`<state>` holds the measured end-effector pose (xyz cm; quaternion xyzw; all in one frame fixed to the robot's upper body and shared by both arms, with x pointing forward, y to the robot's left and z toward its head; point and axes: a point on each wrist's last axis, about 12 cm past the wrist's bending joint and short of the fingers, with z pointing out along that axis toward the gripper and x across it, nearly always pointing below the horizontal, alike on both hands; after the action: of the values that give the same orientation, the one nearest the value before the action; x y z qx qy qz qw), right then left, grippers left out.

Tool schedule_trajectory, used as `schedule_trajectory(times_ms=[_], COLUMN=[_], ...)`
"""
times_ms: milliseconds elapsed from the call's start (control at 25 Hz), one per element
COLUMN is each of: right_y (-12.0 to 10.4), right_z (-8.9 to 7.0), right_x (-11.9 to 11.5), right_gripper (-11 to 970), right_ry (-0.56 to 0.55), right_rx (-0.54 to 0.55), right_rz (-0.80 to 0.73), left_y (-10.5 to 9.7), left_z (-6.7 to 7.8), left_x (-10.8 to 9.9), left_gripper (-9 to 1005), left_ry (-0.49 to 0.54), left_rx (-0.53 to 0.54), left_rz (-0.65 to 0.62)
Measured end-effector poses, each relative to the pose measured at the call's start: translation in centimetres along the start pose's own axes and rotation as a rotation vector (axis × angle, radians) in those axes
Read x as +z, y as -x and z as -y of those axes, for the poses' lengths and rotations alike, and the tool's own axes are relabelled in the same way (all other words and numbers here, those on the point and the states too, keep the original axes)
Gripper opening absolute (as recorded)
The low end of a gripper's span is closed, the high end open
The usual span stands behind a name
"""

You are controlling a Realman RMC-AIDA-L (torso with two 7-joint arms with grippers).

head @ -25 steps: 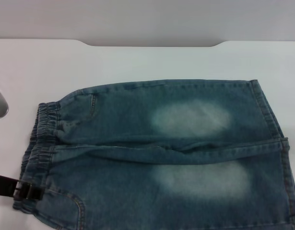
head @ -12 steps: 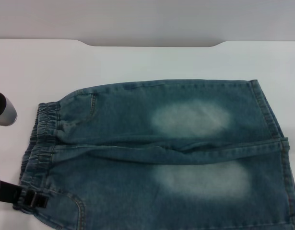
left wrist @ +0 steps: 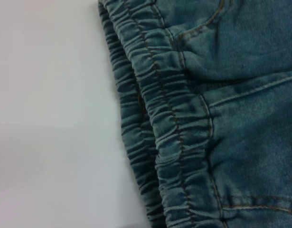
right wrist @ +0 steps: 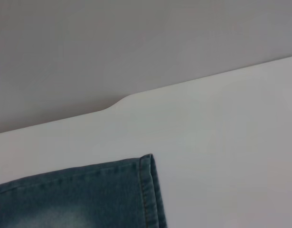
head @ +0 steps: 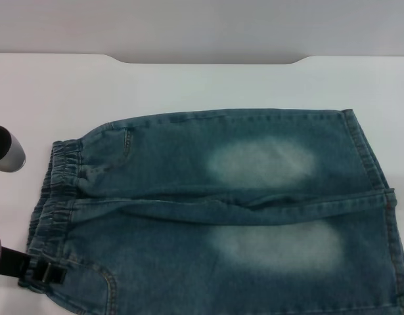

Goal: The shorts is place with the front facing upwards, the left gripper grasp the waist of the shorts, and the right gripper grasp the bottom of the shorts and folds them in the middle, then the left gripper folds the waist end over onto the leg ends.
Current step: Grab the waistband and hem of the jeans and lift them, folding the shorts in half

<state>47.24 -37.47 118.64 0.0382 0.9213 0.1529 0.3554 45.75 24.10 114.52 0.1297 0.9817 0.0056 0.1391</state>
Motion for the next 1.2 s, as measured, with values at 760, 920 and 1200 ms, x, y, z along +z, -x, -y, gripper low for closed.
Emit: schedule_trajectory(times_ms=[760,920,1200], right_y=[0.2,0.2,0.4], right_z=[-0.2,-0.2,-0.1], right_x=[0.0,0.0,-0.3], right_gripper=[652,654,654], right_ry=[0.014,0.013,0.018], right_rx=[-0.003,-0.003,-0.001], right_rz=[0.008,0.009,0.013], left_y=[0.3,0.5,1.0], left_z=[-0.3,-0.3,-0.1], left_x=[1.0,1.0,0.5], left_gripper=[579,574,565], left_ry=[0.008,0.008,0.007], left_rx=[0.010,0.015,0.042], left_rz=[-0.027,-0.020,-0.006])
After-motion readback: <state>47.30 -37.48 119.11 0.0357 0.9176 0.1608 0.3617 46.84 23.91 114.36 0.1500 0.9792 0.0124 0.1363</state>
